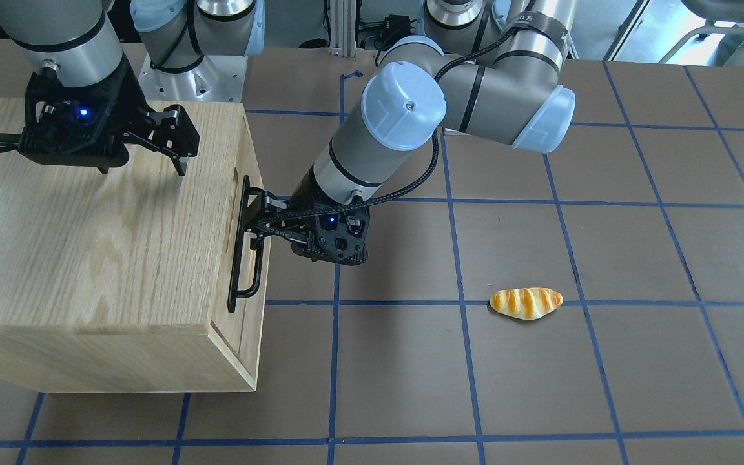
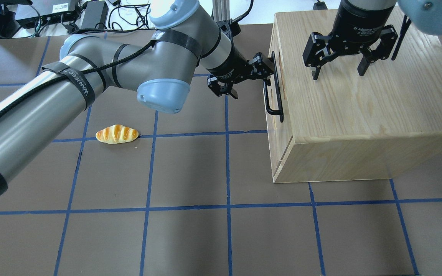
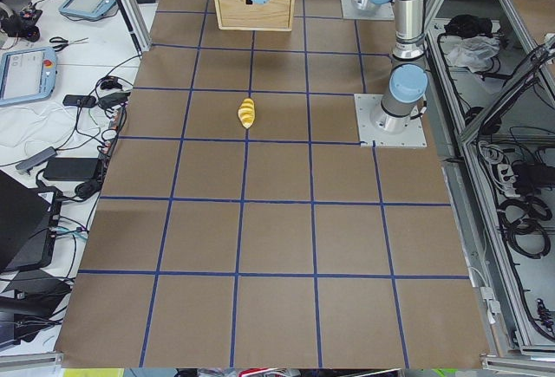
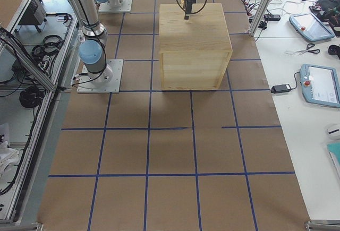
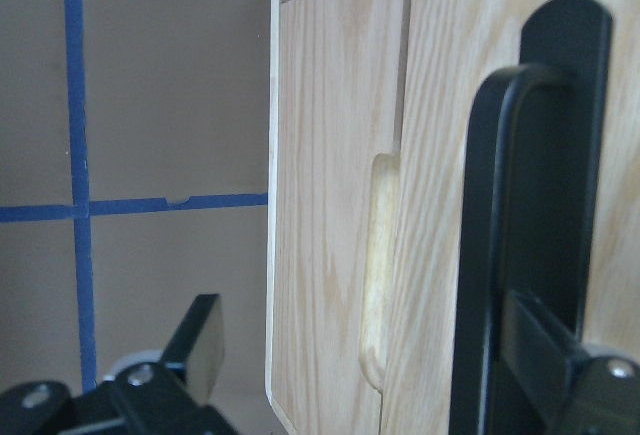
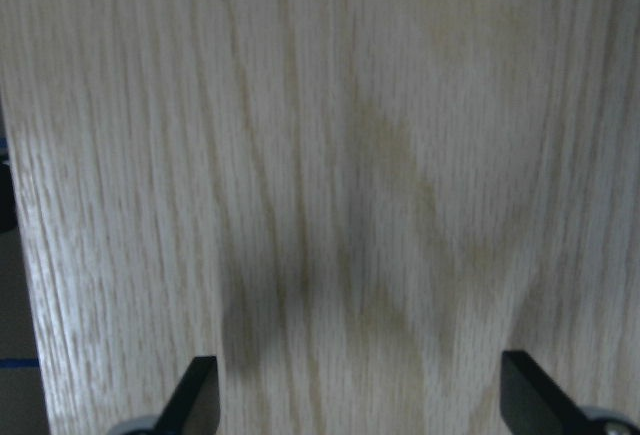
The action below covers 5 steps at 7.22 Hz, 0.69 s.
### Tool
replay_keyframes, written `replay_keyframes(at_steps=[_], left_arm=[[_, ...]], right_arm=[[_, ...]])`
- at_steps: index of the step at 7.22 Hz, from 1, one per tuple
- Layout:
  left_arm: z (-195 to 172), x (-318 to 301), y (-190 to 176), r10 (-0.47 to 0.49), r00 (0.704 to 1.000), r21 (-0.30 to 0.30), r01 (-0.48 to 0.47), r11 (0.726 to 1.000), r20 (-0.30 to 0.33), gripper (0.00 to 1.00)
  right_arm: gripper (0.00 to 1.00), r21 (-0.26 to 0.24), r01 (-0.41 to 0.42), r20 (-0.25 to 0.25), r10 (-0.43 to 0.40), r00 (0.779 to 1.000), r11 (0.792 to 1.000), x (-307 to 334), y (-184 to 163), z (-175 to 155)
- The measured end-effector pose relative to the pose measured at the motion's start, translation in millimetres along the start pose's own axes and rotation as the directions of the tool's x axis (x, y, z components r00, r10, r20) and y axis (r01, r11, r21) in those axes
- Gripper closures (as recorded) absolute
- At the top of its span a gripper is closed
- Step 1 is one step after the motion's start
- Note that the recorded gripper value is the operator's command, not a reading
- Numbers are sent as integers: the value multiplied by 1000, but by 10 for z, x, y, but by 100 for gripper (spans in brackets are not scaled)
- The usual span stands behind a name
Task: Open upper drawer
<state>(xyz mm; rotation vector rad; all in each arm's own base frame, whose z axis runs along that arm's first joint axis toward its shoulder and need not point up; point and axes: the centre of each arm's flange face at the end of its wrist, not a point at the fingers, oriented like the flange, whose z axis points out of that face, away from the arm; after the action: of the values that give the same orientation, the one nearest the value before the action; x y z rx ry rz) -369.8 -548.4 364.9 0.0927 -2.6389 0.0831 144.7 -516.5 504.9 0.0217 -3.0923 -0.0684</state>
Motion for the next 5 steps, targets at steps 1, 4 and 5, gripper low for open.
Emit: replay_keyframes(at_steps=[1,4,5], left_arm=[[10,-8,4,6,1000,0,-6,1000,1,0],[15,-27,9,28,1000,1,-28,1000,14,0],[16,-37,9,35,999,2,-35,999,23,0]], right_arm=[[0,0,0,0,0,1000,1000,0,0,1],[0,0,0,0,0,1000,1000,0,0,1],[0,0,-1,0,1,1000,1000,0,0,1]])
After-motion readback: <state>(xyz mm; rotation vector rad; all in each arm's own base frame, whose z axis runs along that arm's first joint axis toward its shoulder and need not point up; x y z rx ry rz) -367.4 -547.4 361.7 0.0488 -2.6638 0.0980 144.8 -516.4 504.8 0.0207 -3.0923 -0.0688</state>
